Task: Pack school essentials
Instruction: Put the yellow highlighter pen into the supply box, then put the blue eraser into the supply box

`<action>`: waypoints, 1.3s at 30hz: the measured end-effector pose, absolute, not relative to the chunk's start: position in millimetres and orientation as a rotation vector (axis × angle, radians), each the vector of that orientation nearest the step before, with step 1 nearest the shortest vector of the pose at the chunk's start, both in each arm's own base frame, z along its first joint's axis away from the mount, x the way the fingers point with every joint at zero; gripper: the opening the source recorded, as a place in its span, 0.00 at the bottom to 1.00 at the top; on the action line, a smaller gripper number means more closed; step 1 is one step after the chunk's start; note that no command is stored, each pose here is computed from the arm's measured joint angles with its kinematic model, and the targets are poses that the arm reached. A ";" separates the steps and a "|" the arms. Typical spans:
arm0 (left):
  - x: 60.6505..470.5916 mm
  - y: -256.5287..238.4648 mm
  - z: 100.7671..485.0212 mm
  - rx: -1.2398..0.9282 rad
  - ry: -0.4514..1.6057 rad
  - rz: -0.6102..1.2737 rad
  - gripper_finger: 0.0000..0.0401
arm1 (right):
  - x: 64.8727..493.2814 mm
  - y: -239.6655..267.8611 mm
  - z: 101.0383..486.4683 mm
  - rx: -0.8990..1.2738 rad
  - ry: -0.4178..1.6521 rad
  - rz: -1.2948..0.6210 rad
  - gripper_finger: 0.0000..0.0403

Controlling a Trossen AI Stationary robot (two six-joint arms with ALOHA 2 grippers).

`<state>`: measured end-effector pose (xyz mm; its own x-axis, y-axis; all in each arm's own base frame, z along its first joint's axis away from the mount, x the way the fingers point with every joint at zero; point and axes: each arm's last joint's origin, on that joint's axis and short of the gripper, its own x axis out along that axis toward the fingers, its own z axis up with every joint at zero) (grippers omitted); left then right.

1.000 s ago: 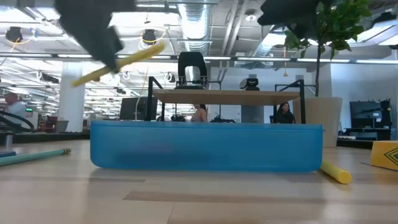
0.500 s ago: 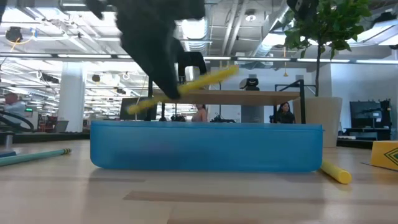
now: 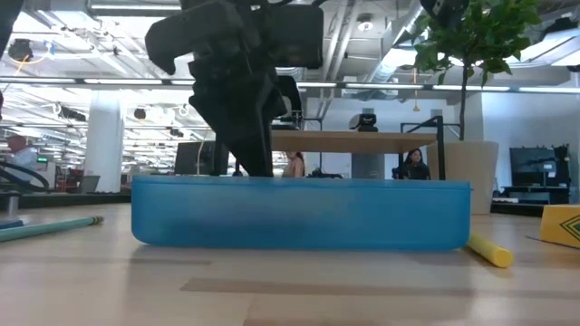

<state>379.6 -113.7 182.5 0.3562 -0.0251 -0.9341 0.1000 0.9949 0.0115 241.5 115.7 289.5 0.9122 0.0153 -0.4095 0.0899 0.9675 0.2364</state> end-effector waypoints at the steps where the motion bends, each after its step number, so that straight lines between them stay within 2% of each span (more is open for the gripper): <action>1: 379.5 -113.6 183.6 0.075 1.203 -0.081 0.26 | 241.5 115.6 289.5 0.255 0.422 -0.039 0.30; 5: 375.3 -112.0 188.8 0.082 1.222 -0.074 0.35 | 241.6 115.6 289.5 0.255 0.421 -0.040 0.30; 8: 365.5 -112.3 203.8 0.119 1.202 -0.032 0.37 | 241.4 115.8 289.3 0.259 0.423 -0.040 0.30; 15: 302.8 -118.5 241.7 0.097 0.976 0.031 0.35 | 238.9 118.6 287.4 0.274 0.444 -0.038 0.30; 19: 258.6 -118.6 238.8 -0.036 0.769 -0.012 0.33 | 239.4 117.5 287.3 0.275 0.442 -0.050 0.30; 23: 221.0 -117.2 226.4 -0.197 0.668 -0.037 0.31 | 240.8 114.3 287.2 0.276 0.440 -0.066 0.30; 30: 185.4 -124.4 204.6 -0.314 0.722 0.075 0.26 | 243.7 107.3 286.7 0.279 0.441 -0.097 0.30; 35: 179.9 -124.0 189.2 -0.451 0.832 0.221 0.25 | 244.2 105.6 286.3 0.277 0.444 -0.104 0.30; 39: 180.6 -119.4 173.7 -0.481 0.942 0.324 0.24 | 244.1 105.6 286.1 0.275 0.446 -0.104 0.30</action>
<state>180.6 -119.4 173.7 0.5524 0.0581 -0.8316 -0.4664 0.8483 -0.2506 244.1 105.6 286.1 0.8974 -0.0391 -0.4395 0.1590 0.9578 0.2395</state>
